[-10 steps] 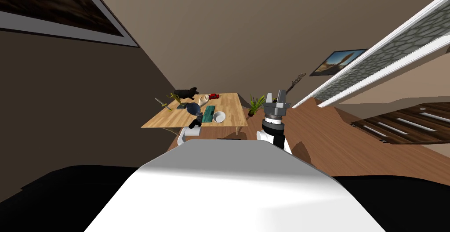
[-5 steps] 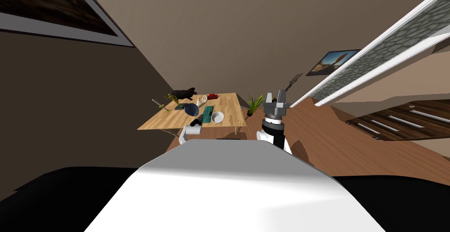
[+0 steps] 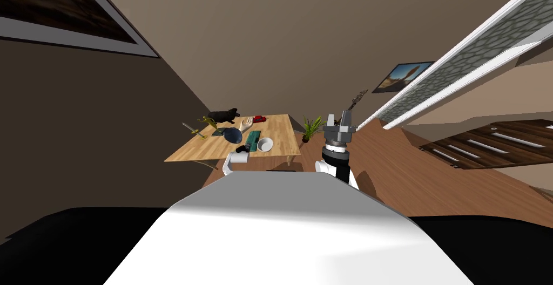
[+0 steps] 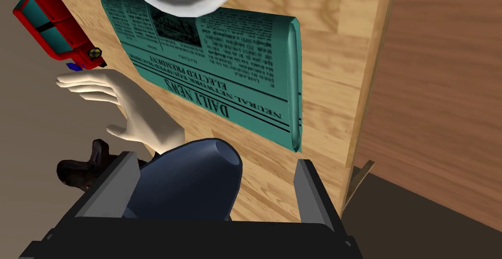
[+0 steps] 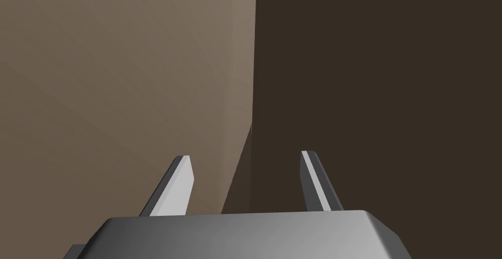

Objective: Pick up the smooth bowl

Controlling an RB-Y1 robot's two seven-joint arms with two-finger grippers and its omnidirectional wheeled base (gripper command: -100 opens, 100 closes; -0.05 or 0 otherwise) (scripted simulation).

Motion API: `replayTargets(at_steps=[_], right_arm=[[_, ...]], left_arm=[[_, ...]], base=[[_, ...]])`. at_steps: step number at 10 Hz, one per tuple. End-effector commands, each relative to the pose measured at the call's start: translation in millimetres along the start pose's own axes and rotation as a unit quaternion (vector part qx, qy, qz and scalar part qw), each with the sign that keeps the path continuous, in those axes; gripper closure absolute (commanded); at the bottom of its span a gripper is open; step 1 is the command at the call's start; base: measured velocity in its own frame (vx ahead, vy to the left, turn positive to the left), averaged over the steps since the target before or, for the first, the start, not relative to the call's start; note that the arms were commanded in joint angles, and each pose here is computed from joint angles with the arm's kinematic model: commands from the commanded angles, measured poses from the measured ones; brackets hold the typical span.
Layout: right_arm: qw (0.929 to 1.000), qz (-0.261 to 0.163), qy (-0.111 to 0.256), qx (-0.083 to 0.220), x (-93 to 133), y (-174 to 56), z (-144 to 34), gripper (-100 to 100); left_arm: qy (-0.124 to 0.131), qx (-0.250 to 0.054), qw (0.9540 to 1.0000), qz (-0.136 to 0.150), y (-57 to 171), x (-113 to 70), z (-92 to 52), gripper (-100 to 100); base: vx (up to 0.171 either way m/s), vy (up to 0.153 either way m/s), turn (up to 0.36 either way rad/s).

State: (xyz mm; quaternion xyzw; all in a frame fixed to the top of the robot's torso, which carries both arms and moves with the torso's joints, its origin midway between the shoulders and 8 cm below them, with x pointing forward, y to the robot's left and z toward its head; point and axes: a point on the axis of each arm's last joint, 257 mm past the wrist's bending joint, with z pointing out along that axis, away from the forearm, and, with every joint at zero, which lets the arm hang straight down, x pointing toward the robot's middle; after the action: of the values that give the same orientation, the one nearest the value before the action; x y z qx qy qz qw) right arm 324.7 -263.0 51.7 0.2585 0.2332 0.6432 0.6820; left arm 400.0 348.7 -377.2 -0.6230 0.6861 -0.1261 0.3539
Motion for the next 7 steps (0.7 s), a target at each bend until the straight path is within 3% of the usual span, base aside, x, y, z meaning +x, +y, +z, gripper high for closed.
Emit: replayTargets(at_steps=[1,2,7], right_arm=[[1.0,0.0,0.0,0.0,0.0,0.0,0.0,0],[1.0,0.0,0.0,0.0,0.0,0.0,0.0,0],[1.0,0.0,0.0,0.0,0.0,0.0,0.0,0]], left_arm=[[0.01,-0.025,0.9996,-0.002,9.2,6.7,3.2,-100],[0.011,-0.032,0.9994,-0.002,13.0,7.0,2.9,-100],[0.053,-0.105,0.9929,-0.012,35.3,42.7,7.3,-100]], base=[[0.01,-0.052,-0.06],[0.013,-0.043,-0.02],[0.015,-0.055,-0.042]])
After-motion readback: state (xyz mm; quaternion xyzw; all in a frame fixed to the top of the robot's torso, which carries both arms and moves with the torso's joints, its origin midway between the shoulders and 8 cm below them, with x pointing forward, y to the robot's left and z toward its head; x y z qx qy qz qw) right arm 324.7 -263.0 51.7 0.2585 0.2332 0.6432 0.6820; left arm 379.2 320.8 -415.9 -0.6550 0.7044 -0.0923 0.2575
